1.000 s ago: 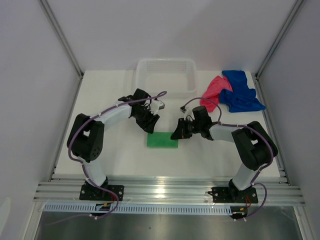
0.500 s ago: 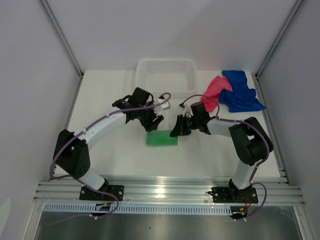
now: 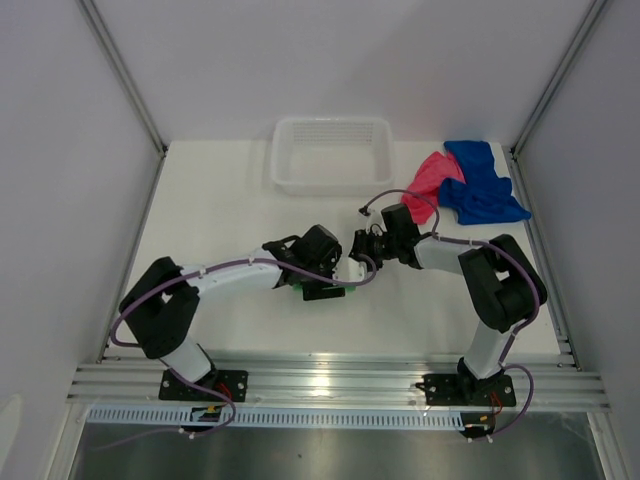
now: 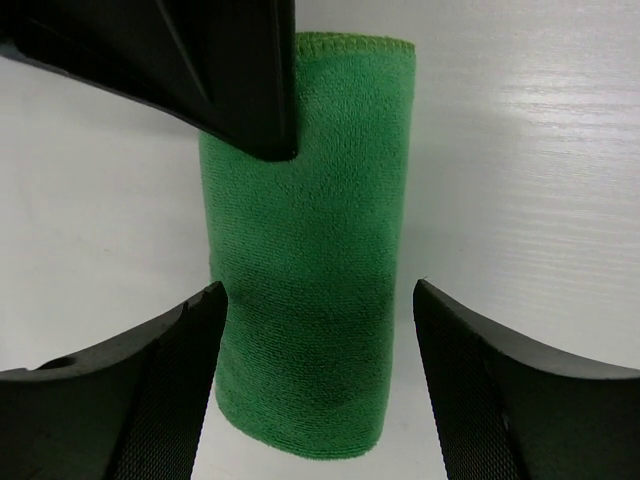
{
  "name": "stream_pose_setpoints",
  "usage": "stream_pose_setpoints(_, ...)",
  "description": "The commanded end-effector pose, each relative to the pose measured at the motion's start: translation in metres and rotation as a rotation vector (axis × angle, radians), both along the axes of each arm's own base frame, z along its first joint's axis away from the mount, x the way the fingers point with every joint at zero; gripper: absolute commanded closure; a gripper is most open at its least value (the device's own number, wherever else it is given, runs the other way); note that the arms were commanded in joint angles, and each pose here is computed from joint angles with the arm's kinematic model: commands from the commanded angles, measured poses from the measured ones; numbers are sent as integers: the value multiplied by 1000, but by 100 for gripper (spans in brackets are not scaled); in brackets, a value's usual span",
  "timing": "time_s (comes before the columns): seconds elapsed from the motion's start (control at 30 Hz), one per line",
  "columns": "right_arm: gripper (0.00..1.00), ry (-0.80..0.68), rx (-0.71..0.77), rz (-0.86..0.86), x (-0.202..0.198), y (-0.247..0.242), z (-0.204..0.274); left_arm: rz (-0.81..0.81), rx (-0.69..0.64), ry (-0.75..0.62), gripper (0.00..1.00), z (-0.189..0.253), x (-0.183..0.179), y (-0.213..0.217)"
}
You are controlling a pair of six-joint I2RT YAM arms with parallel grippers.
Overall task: Roll the towels
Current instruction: Place the rolled towel into the container
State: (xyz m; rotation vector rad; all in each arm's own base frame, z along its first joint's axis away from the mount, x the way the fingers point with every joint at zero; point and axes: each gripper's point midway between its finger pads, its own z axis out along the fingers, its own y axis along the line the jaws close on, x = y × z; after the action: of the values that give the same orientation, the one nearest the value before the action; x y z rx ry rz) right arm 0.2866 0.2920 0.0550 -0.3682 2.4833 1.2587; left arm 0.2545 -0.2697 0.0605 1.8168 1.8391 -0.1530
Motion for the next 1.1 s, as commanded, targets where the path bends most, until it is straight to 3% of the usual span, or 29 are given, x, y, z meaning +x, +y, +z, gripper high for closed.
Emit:
stream_pose_setpoints(0.0,82,-16,-38,-14,0,-4,2,-43,-21,-117,22,8,16,-15)
stream_pose_setpoints(0.27,81,-27,-36,-11,1,-3,6,-77,84,26,22,-33,-7,2)
stream_pose_setpoints(0.57,80,-39,-24,2,3,-1,11,-29,157,156,25,-45,-5,14)
stream_pose_setpoints(0.87,79,-57,-28,3,7,-4,20,39,236,154,27,-63,6,33)
stream_pose_setpoints(1.07,77,-85,-20,-18,13,-11,34,33,254,176,44,-71,-2,40)
